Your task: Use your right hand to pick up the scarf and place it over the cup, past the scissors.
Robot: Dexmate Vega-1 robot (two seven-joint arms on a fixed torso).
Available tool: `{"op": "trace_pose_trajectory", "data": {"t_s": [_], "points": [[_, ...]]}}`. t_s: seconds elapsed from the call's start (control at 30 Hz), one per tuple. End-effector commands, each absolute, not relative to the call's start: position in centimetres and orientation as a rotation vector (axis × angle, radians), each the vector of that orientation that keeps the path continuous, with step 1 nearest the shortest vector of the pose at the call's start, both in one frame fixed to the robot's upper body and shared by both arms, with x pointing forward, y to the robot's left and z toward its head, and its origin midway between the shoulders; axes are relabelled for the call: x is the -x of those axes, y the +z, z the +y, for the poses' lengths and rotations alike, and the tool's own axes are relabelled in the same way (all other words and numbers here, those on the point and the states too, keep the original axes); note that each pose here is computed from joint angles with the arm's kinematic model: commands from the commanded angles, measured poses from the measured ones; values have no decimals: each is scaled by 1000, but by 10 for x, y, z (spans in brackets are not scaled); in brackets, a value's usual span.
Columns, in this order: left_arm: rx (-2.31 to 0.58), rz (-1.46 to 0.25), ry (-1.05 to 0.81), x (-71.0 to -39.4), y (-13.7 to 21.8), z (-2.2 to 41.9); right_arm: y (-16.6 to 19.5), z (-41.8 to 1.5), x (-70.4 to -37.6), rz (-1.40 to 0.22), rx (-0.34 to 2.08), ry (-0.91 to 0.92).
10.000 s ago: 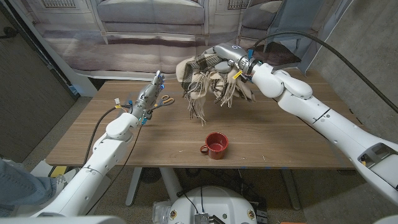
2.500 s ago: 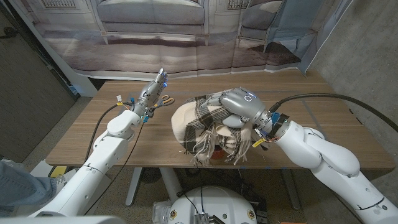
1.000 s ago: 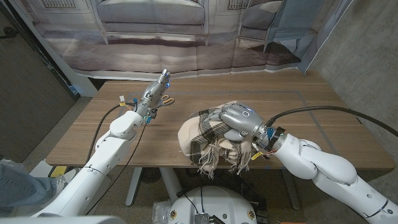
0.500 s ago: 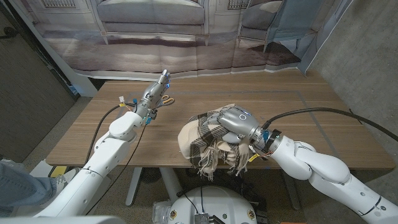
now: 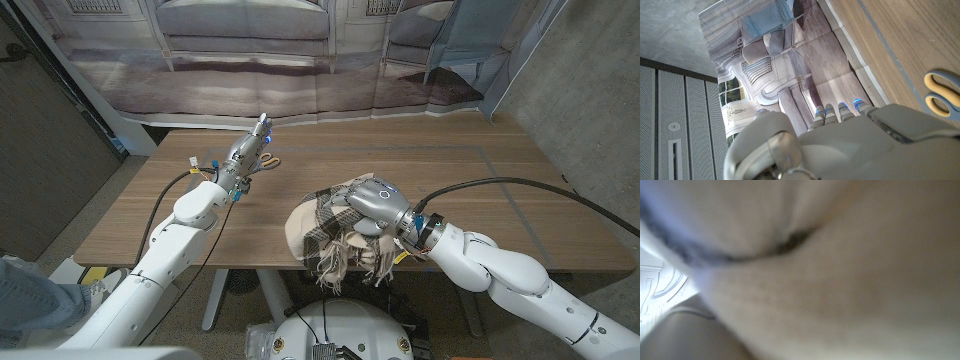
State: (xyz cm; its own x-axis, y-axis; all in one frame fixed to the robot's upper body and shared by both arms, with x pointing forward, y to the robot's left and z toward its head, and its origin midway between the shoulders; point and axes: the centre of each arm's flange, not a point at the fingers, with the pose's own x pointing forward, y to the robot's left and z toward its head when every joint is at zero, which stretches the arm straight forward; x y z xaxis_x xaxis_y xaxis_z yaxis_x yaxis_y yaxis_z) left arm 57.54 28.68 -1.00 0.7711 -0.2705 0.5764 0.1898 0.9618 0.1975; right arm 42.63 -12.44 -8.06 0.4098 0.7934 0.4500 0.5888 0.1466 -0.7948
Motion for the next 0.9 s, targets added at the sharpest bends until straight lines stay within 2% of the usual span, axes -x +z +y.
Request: {"op": "trace_pose_trajectory", "data": {"t_s": [0.03, 0.9], "points": [[-130, -638, -241, -575, -12, 291, -91, -123, -442, -1248, 1542, 228], [-131, -621, -253, -584, -12, 287, -83, -146, -446, -1190, 1542, 234]]}}
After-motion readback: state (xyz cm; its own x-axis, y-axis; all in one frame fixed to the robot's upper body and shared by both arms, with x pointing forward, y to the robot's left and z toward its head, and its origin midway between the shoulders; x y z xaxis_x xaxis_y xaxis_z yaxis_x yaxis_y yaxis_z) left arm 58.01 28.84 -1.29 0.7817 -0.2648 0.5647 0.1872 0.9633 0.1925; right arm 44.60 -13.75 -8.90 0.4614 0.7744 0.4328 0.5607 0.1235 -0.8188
